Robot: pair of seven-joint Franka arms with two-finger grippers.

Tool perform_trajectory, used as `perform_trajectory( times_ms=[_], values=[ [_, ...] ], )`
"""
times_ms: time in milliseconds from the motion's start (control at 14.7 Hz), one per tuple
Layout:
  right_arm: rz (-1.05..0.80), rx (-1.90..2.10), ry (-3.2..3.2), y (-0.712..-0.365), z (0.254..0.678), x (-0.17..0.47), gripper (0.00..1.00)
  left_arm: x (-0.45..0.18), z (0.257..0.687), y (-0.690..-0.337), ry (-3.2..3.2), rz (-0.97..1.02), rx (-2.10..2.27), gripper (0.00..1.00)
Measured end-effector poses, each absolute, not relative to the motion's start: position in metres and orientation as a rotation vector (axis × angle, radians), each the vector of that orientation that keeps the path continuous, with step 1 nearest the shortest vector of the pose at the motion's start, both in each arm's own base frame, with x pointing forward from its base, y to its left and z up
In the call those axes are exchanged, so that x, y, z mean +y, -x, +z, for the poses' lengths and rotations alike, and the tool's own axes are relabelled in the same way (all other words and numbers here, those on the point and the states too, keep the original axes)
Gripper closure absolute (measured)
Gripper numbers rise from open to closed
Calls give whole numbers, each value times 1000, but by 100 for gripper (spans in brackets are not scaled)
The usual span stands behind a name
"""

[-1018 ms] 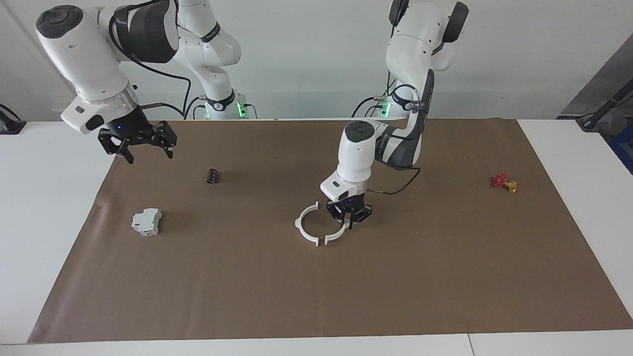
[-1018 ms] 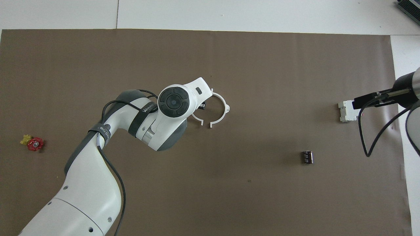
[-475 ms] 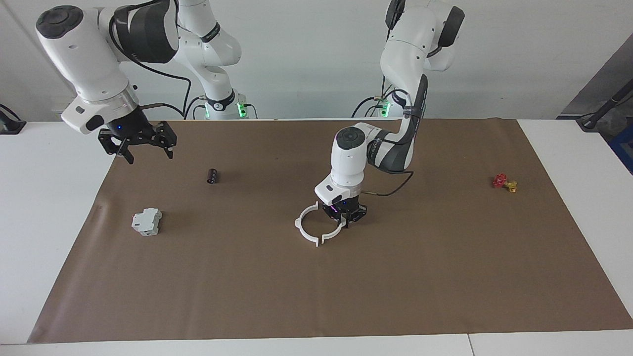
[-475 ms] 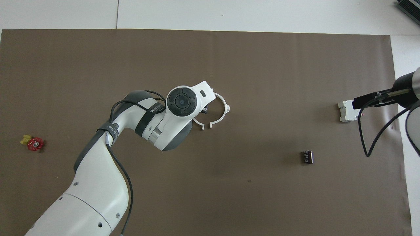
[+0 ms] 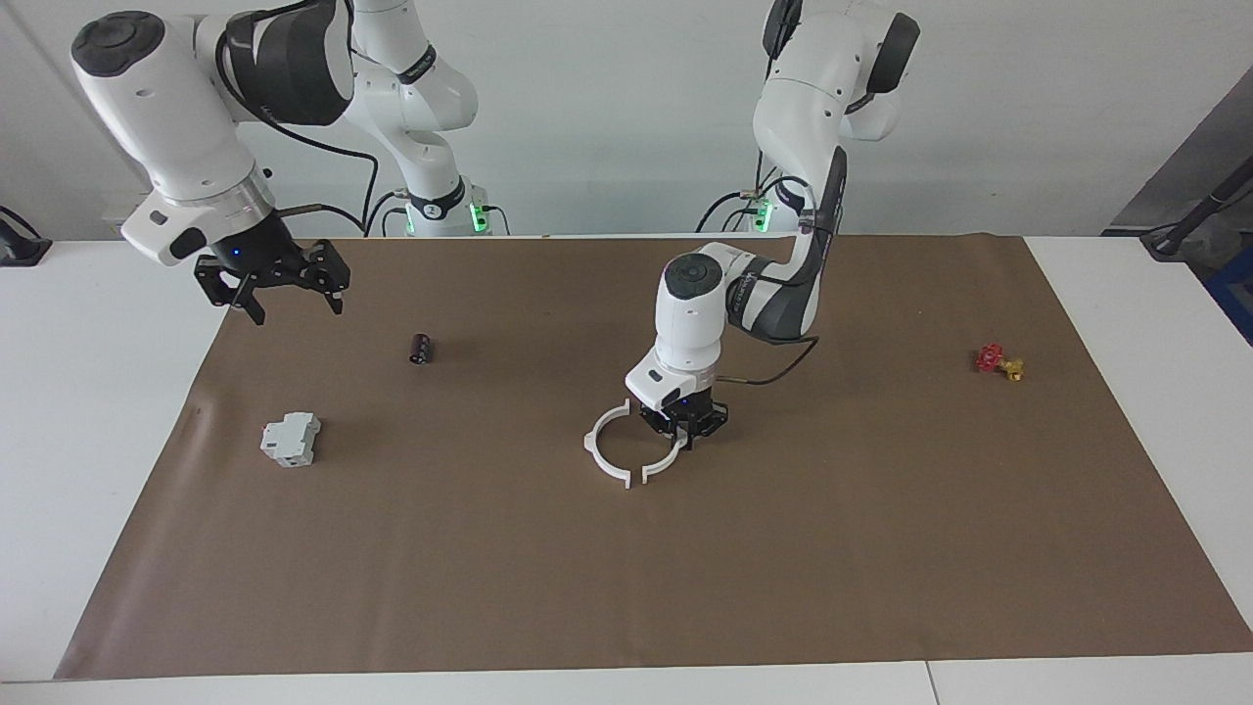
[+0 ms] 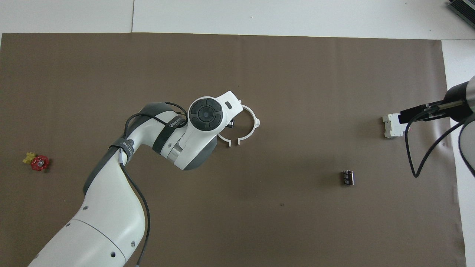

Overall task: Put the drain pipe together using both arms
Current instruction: 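Press the left gripper's clamp half onto the other half's ends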

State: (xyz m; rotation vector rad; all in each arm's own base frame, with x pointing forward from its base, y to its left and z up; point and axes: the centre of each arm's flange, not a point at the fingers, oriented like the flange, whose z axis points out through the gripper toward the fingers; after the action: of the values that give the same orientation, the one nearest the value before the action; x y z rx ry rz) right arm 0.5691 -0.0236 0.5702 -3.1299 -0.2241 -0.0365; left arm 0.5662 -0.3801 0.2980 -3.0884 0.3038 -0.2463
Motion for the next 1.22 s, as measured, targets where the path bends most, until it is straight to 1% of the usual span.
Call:
perform_trajectory(
  times_ms=[475,1221],
  values=[
    [-36,-224,3130,-569,570,-24,0,-383,299,-572,3100,-244,251,79],
    [-36,-224,3130,-569,570,-24,0,-386,299,-571,3100,-246,258,79]
  ],
)
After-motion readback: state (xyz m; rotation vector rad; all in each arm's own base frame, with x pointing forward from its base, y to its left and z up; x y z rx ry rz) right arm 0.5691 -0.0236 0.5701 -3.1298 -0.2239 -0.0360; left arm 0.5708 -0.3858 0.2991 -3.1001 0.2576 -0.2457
